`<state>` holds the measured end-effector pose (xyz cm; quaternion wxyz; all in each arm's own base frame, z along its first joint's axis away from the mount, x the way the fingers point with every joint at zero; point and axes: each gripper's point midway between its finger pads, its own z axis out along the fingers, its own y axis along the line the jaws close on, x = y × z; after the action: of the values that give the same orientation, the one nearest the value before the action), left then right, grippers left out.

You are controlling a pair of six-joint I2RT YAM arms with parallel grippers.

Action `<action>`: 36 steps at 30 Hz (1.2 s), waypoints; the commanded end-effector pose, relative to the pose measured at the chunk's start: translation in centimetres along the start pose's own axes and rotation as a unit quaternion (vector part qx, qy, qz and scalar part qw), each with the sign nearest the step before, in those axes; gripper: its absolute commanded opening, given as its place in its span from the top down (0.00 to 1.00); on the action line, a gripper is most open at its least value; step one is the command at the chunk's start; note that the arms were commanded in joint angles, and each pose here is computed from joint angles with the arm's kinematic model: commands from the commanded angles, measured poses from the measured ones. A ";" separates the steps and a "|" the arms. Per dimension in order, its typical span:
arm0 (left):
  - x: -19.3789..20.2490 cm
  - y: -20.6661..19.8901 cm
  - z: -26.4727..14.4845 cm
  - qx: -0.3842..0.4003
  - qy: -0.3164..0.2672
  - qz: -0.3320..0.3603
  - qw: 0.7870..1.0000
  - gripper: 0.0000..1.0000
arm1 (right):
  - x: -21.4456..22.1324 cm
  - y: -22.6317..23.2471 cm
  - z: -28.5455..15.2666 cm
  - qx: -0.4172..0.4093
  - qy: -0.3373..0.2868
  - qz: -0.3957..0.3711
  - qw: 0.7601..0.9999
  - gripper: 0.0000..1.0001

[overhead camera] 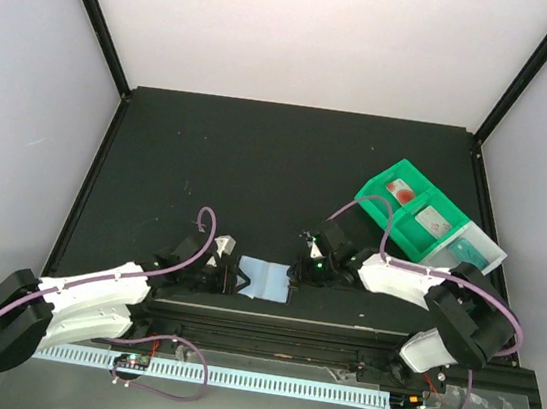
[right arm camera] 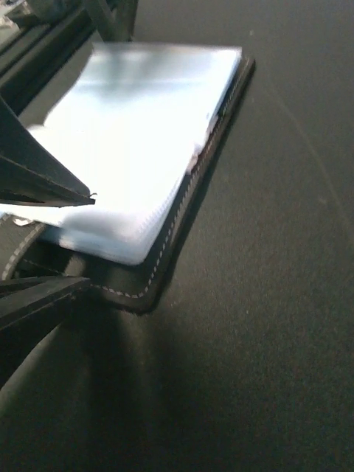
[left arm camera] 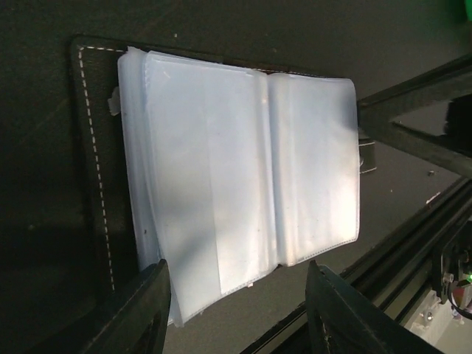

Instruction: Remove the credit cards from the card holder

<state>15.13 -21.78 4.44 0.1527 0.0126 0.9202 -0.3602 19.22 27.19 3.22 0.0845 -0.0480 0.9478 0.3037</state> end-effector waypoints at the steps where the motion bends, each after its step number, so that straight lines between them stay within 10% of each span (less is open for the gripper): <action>1: -0.6 -1.1 0.1 0.021 -0.005 0.009 1.000 0.46 | -0.3 -0.7 1.0 0.018 -0.013 -0.004 1.000 0.74; 11: 0.2 0.7 1.0 -0.015 0.015 -0.007 1.000 0.37 | 0.3 -1.5 2.0 0.023 -0.005 0.000 1.000 0.77; 24: -0.8 -4.5 -0.1 0.105 0.008 -0.016 0.994 0.81 | 1.4 -1.2 3.1 0.002 0.006 0.017 1.000 0.80; 36: -1.6 -3.0 -1.5 0.034 -0.012 -0.024 0.999 0.71 | 1.5 -1.8 3.1 0.011 -0.002 0.019 1.000 0.89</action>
<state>14.77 -24.11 6.65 0.1222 0.0044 0.8955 -0.4279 19.77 29.20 1.73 0.1037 -0.0376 0.9356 0.3353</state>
